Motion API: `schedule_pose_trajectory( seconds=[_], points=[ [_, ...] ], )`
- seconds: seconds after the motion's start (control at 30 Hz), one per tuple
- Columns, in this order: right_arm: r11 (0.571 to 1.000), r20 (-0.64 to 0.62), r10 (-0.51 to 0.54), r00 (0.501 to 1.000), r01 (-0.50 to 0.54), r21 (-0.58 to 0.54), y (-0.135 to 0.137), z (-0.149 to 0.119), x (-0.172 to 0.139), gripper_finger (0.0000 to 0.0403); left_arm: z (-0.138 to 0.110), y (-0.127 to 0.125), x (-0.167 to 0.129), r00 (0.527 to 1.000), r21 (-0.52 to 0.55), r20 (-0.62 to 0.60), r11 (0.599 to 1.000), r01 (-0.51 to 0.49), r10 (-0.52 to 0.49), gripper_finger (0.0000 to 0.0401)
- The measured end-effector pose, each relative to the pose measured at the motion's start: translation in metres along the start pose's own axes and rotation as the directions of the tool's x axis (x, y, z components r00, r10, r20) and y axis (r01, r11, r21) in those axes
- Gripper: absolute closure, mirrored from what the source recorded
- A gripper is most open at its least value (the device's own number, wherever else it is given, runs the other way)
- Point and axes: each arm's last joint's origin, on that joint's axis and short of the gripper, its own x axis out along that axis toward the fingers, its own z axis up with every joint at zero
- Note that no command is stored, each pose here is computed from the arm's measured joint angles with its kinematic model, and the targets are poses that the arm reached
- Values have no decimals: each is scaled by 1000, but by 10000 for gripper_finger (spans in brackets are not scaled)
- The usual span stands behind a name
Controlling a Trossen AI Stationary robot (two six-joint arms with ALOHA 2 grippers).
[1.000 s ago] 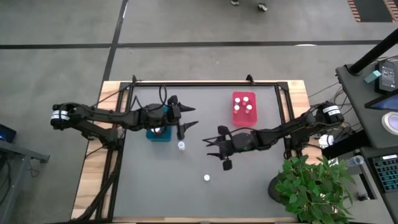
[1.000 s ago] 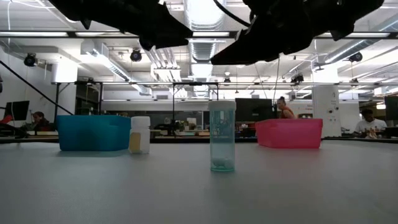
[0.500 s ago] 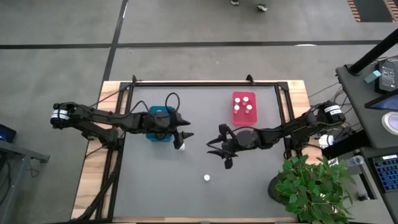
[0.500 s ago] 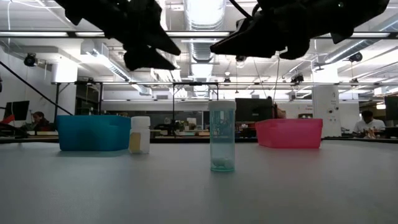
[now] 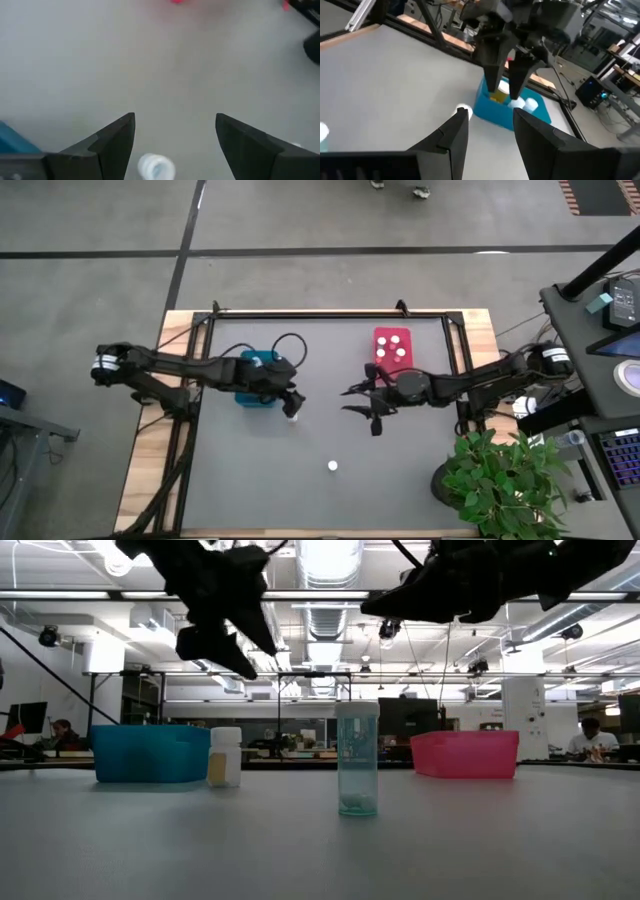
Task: Pick and place medicine bottles into bin by pill shape (circle, oval)
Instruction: Put the transparent capsule bottle into the blue bin
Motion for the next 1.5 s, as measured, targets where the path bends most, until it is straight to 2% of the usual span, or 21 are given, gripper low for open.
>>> schedule_pose_trajectory(
  seconds=[0.2, 0.3, 0.37, 0.5, 0.57, 0.6, 0.67, 0.77, 0.87, 0.93, 1.13, 1.27, 1.5],
  points=[
    [1000, 4, -3, 1000, 2, 1, 0, -5, -11, 257, 8, -15, 19, 986, -103, -141, 990, -98, 83, 143],
    [1000, -14, 5, 1000, -5, -1, 3, -11, -16, 257, 9, -24, 25, 952, -93, -259, 977, -190, 161, 143],
    [1000, -12, 2, 1000, -3, -11, 3, -12, -19, 257, 6, -30, 28, 914, -61, -338, 964, -259, 224, 143],
    [1000, 3, -13, 1000, 13, -9, 1, -11, -26, 257, 6, -47, 34, 872, -15, -404, 951, -307, 276, 143],
    [1000, 2, -12, 1000, 12, -10, 1, -12, -29, 257, 5, -56, 38, 874, 44, -405, 960, -276, 270, 143],
    [1000, 12, -17, 1000, 17, -8, 0, -11, -30, 257, 3, -61, 41, 873, 116, -407, 963, -243, 269, 143],
    [1000, 12, -17, 1000, 17, -6, 0, -10, -33, 257, -3, -69, 42, 863, 283, -422, 945, -166, 278, 143],
    [1000, 22, -21, 1000, 22, -4, -1, -8, -35, 257, -14, -78, 39, 860, 499, -426, 866, -36, 281, 143],
    [1000, 27, -24, 999, 24, -4, -2, -7, -36, 257, -23, -78, 38, 854, 611, -412, 792, 1, 317, 143],
    [1000, 28, -24, 999, 24, 3, -2, -7, -36, 257, -23, -77, 39, 861, 643, -383, 766, -12, 335, 143],
    [1000, 17, -19, 1000, 19, 2, -1, -9, -35, 257, -17, -72, 44, 872, 671, -348, 741, -24, 343, 143],
    [1000, 18, -20, 1000, 20, 1, -1, -9, -35, 257, -14, -68, 49, 884, 674, -335, 738, -18, 327, 143],
    [1000, 9, -16, 1000, 16, -7, 0, -10, -34, 257, -21, -52, 57, 855, 669, -368, 743, -29, 365, 143]
  ],
)
